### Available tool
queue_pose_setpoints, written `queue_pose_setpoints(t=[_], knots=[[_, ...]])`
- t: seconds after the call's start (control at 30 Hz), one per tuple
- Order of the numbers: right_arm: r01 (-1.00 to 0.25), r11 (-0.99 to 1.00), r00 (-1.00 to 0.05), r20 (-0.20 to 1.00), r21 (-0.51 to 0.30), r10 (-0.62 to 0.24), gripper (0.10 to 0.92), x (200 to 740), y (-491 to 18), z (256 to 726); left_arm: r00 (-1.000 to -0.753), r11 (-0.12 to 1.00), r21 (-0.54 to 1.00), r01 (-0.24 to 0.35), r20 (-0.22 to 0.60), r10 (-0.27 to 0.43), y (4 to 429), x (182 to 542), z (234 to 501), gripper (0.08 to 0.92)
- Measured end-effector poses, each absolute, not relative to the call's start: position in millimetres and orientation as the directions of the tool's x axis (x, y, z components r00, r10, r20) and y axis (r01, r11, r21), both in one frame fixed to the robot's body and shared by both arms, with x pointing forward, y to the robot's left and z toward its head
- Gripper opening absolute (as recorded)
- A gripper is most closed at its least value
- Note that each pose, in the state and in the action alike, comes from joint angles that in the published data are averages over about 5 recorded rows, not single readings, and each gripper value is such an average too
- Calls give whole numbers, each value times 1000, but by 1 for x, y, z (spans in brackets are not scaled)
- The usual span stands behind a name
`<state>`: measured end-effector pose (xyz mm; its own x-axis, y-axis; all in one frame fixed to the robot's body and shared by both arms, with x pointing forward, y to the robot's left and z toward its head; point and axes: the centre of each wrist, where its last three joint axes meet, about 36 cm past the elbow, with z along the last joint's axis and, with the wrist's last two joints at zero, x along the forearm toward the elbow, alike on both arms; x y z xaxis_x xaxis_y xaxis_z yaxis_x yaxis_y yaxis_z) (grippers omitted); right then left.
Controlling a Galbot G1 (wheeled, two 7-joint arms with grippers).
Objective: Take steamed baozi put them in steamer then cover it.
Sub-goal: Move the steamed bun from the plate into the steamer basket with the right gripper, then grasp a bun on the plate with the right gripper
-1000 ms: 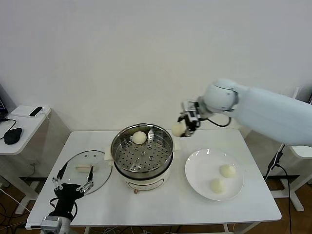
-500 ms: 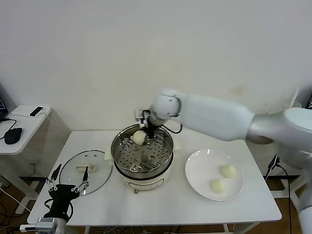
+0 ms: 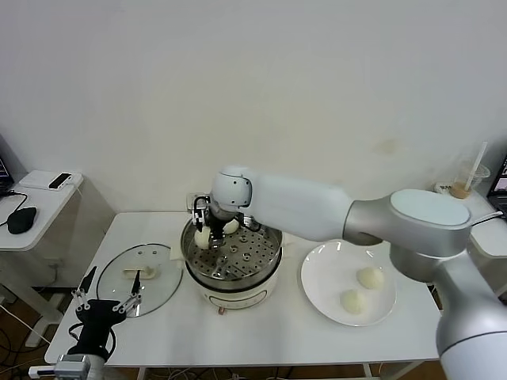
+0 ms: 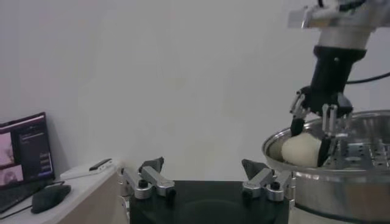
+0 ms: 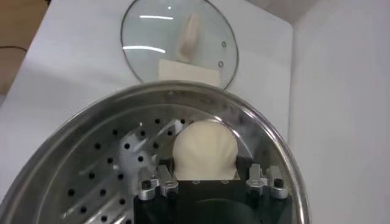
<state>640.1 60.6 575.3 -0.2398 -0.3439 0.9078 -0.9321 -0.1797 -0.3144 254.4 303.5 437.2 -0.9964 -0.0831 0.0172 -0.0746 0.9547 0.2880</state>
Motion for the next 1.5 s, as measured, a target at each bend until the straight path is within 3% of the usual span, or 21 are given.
queue_pose_setpoints(t=[0.1,0.37,0.73,1.07,1.5], knots=[[-935,-175,-237,910,-309,-341,648,640,64,570,-996,955,288,-75,18,-84,304,255,436,823],[-938,-176,-228,913,-299,-338,813,641,65,572,-996,955,288,-75,18,-84,304,255,436,823],[-922,-236,-225,921,-306,-318,823,644,29,620,-996,953,292,-75,17,-84,305,254,437,823],[-915,-253,-245,930,-315,-273,823,632,-67,675,-997,953,295,-70,20,-79,306,255,437,823],[-941,-185,-252,951,-285,-181,823,588,-226,648,-998,955,293,-52,30,-63,298,255,432,823]])
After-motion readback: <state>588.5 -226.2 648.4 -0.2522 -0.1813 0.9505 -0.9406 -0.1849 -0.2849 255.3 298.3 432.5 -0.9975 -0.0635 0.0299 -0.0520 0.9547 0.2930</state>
